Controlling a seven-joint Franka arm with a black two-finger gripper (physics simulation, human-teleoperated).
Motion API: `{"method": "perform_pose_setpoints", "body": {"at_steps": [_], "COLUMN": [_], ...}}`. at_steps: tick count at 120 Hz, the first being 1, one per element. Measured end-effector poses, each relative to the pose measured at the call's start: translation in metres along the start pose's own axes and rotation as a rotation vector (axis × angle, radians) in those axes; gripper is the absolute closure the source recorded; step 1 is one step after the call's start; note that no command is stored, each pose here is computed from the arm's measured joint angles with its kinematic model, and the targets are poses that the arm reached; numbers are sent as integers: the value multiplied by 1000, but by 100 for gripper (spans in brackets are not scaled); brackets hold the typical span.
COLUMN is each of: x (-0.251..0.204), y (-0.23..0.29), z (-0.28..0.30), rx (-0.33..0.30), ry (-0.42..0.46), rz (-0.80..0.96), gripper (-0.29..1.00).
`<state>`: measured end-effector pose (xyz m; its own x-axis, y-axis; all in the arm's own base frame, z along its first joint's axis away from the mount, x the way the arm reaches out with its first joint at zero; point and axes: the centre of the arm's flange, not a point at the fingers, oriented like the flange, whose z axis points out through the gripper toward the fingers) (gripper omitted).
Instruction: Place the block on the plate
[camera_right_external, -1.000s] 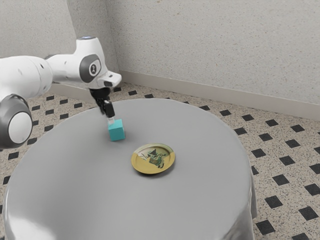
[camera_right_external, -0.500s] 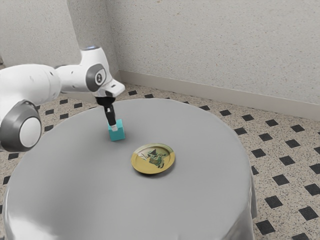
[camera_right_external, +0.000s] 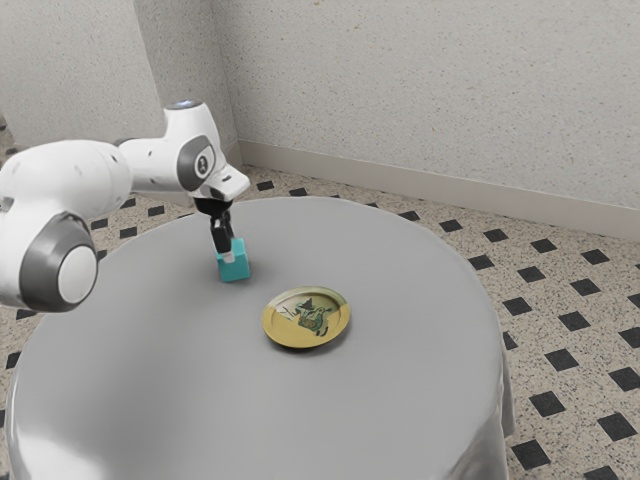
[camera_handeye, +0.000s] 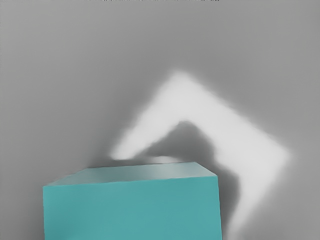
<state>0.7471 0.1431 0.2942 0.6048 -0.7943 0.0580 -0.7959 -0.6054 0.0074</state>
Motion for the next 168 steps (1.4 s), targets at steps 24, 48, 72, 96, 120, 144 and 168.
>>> {"method": "perform_pose_setpoints", "body": {"at_steps": [24,48,72,96,120,144,168], "x": [0,2,1,1,2,27,65], "y": [-2,-5,-5,-5,-3,25,90], "z": [13,19,26,28,28,-24,-58], "rx": [-3,1,-6,-6,-6,26,-1], "ry": [-4,-3,-7,-9,-13,-3,40], "rz": [25,45,56,65,73,116,187], "gripper": [0,0,7,25,28,31,31]}}
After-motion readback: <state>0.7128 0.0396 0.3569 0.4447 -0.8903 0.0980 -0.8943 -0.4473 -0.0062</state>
